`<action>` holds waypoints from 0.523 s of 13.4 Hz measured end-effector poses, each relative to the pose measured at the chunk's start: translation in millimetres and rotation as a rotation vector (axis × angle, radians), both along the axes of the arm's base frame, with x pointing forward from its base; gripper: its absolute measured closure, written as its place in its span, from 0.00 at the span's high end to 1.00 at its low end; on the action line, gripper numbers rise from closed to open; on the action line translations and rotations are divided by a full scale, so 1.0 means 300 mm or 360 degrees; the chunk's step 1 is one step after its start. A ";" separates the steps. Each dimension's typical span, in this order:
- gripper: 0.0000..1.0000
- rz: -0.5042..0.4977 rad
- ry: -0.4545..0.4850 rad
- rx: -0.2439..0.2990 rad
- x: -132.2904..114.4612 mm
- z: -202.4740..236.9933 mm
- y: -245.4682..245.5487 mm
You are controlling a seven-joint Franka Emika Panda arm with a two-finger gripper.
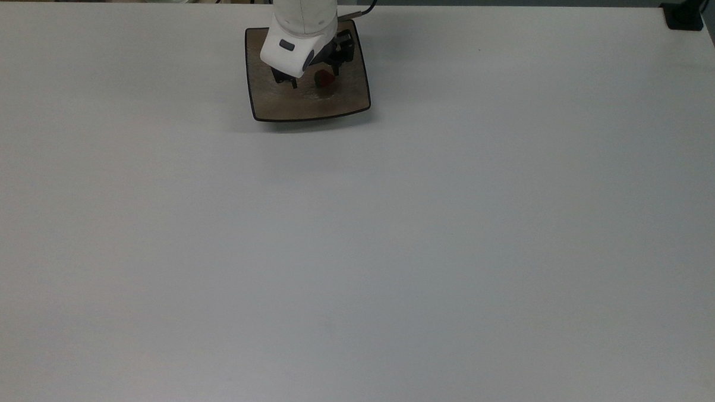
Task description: Strawberries on a ceramic plate
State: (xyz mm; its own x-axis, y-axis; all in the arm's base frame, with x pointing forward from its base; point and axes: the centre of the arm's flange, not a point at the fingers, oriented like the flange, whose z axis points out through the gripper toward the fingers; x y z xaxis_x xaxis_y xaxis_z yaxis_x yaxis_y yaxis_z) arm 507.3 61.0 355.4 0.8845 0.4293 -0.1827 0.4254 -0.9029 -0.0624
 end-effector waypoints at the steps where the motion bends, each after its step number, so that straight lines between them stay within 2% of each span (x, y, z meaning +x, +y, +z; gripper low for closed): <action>1: 0.97 0.0000 -0.0010 0.0001 0.003 0.010 0.000; 3: 1.00 -0.0009 -0.0071 0.0008 0.029 0.070 0.003; 7: 1.00 -0.0088 -0.0186 0.0014 0.130 0.393 -0.006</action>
